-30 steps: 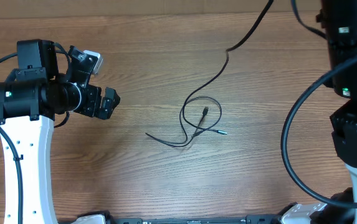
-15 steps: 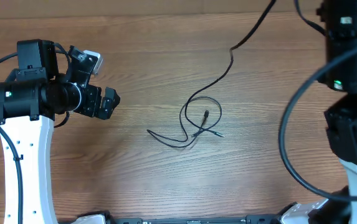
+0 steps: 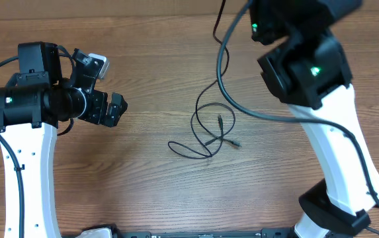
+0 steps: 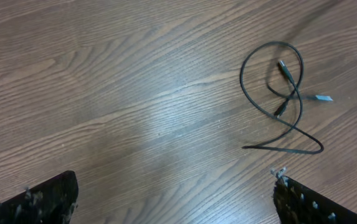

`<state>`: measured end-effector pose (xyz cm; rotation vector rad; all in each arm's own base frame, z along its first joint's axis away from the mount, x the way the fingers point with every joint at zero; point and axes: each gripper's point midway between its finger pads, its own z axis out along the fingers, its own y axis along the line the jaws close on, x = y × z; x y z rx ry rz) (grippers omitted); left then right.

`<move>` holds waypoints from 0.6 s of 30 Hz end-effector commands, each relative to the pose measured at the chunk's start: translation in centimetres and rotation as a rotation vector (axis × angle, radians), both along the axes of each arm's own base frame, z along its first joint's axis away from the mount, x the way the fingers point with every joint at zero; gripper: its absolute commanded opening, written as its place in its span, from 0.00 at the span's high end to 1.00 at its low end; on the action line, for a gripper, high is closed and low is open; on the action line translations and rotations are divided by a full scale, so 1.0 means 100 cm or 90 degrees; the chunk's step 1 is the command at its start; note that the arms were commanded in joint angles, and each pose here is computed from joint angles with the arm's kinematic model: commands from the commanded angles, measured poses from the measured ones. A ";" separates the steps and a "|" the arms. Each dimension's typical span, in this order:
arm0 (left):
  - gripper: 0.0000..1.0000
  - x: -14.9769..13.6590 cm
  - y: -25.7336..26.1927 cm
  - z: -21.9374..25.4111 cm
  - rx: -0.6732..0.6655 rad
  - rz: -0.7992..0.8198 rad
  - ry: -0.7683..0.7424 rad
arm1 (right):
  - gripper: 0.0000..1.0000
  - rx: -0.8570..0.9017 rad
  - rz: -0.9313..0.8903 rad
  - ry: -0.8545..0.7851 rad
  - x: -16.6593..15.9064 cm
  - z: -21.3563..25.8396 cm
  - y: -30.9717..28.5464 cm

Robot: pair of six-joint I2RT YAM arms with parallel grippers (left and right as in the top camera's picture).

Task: Untangle cables
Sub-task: 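Pull the held cable up and away to the upper right, then carry the cable off the table to the upper right and release it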

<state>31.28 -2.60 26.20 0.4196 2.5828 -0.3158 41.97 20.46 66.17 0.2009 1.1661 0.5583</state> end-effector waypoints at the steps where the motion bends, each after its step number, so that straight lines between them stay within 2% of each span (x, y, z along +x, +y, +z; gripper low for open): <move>1: 0.00 0.000 -0.001 0.004 -0.004 -0.007 -0.008 | 0.96 0.055 -0.001 -0.001 0.001 0.005 -0.010; 7: 0.01 0.000 -0.001 0.004 -0.004 -0.007 -0.008 | 0.96 0.129 0.060 0.003 0.001 0.005 -0.002; 18: 0.00 0.000 -0.001 0.004 -0.004 -0.007 -0.008 | 0.96 0.188 0.179 -0.018 -0.011 0.019 0.018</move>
